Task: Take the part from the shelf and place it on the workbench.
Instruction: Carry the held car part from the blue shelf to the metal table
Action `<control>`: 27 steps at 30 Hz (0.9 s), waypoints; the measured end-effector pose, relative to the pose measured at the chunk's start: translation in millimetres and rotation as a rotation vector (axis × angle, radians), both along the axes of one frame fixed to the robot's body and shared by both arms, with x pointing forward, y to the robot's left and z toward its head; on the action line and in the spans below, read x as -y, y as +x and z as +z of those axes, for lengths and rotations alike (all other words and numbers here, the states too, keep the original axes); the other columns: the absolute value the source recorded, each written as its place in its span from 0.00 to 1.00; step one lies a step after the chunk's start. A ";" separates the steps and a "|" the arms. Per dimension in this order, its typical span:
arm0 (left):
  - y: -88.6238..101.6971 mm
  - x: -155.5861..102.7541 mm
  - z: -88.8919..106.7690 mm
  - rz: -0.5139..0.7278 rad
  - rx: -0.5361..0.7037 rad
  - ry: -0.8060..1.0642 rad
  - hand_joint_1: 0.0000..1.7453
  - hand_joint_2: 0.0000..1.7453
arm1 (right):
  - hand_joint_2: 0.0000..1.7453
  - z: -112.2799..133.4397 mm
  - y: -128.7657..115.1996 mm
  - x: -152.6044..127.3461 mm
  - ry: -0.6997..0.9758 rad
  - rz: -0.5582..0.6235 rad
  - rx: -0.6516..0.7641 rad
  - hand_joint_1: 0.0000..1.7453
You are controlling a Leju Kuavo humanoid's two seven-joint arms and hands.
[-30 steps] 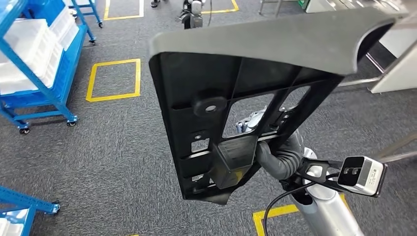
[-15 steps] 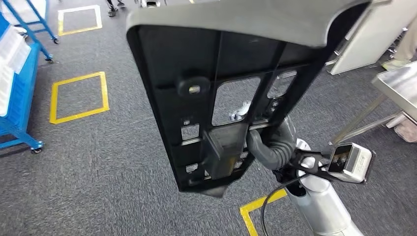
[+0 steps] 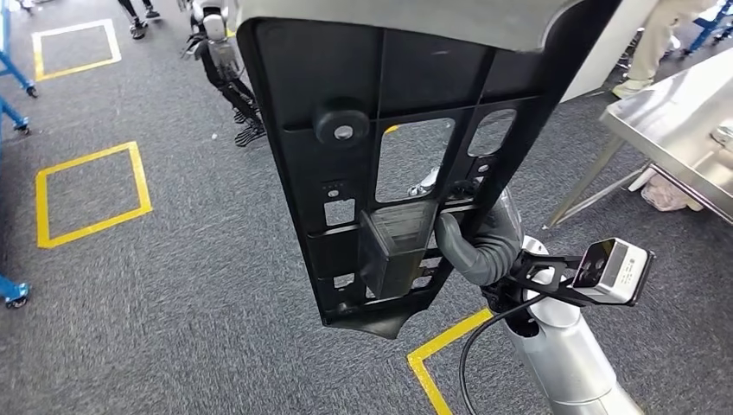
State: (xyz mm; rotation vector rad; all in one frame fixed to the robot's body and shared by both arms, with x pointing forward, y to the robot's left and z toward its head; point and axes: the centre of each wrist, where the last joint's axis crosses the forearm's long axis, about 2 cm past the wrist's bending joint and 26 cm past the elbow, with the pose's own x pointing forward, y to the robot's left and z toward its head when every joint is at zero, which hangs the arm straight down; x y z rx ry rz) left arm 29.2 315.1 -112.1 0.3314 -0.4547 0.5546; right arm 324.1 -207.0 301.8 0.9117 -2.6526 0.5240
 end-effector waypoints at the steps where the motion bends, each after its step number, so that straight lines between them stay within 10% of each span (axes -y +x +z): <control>1: 0.0 0.0 0.0 -0.004 0.003 -0.005 0.00 1.00 | 1.00 0.2 -0.3 0.8 0.001 -0.002 0.000 1.00; 27: 0.4 -12.0 0.5 -0.047 0.013 -0.005 0.00 1.00 | 1.00 -18.7 -8.0 11.2 0.009 -0.030 -0.029 1.00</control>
